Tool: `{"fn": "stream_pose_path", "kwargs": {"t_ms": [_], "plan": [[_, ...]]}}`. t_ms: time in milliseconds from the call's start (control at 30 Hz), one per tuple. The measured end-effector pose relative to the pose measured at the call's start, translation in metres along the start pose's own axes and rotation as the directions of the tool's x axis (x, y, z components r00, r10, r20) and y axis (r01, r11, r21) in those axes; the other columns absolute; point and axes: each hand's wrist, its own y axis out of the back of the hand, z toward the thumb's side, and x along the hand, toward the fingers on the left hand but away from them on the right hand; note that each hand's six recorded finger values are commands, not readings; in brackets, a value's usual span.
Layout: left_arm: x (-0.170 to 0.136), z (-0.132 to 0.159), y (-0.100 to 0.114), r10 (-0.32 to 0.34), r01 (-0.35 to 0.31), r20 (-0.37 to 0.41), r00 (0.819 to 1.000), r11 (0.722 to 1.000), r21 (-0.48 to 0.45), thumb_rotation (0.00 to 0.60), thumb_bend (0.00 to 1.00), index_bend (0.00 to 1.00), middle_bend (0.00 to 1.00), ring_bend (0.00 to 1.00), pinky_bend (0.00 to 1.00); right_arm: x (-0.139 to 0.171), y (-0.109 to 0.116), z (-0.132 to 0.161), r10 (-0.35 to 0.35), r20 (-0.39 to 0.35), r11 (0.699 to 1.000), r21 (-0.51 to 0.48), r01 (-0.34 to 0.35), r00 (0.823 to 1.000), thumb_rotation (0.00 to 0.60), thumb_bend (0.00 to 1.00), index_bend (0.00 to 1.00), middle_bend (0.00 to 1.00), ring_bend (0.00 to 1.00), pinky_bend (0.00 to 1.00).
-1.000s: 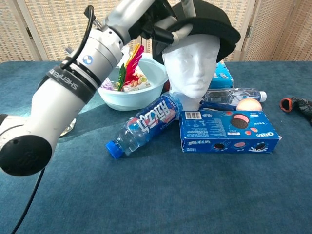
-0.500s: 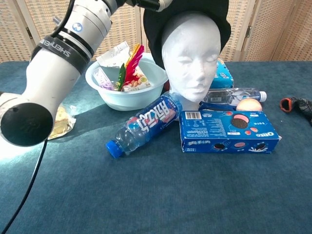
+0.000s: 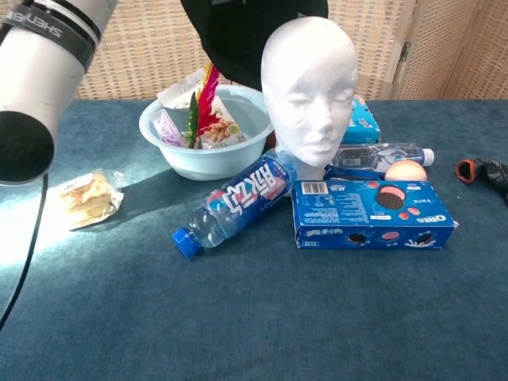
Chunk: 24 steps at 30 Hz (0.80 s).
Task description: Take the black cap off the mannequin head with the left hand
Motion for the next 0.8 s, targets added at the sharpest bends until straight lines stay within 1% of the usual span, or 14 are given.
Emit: {"fn": "stream_pose_path", "kwargs": {"t_ms": [433, 800], "plan": [[0.002, -0.039, 0.058, 0.102, -0.100, -0.028, 0.994, 0.993, 0.061, 0.600, 0.45, 0.59, 1.00, 1.00, 1.00, -0.002, 0.000, 0.004, 0.002, -0.012, 1.000, 0.002, -0.002, 1.000, 0.600, 0.13, 0.23, 0.29, 0.18, 0.19], [-0.013, -0.060, 0.106, 0.130, -0.133, 0.026, 0.991, 0.973, 0.188, 0.600, 0.45, 0.60, 1.00, 1.00, 1.00, -0.006, -0.002, 0.005, 0.007, -0.024, 1.000, -0.001, -0.007, 1.000, 0.600, 0.13, 0.23, 0.29, 0.18, 0.19]]}}
